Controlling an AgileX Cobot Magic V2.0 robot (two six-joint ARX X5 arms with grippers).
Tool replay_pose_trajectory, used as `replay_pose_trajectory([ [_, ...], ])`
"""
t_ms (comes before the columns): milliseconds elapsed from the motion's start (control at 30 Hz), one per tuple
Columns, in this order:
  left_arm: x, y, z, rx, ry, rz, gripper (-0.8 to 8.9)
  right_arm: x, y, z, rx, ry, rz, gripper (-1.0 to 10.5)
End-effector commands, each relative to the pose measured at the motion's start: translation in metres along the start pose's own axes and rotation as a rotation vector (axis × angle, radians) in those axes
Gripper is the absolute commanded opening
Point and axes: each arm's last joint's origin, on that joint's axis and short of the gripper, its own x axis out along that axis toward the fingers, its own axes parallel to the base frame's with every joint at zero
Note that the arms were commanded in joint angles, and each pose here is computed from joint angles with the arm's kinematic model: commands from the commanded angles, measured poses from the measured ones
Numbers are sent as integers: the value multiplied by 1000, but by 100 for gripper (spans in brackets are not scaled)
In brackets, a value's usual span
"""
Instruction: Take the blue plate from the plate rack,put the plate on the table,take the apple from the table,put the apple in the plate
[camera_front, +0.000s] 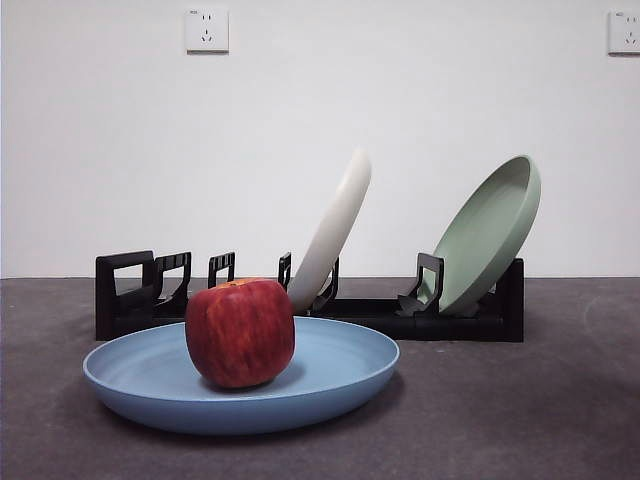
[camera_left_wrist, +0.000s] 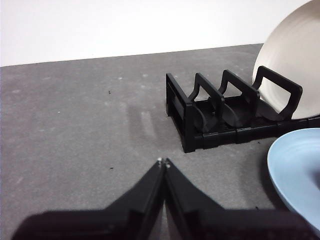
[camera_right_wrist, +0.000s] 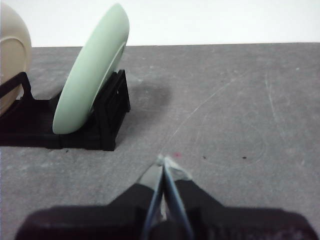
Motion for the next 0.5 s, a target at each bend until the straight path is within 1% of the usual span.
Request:
replay_pose_trajectory([
  [33, 1, 0, -4, -8, 7, 3, -3, 1, 0, -5, 41, 6, -1, 1],
  [167, 1, 0, -4, -8, 7, 3, -3, 1, 0, -5, 43, 6, 0, 1],
  [267, 1, 0, -4, -9, 7, 3, -3, 2, 0, -6, 82, 21, 0, 1],
  [500, 1, 0, -4, -8, 7, 3, -3, 3, 0, -7, 84, 36, -9, 1],
])
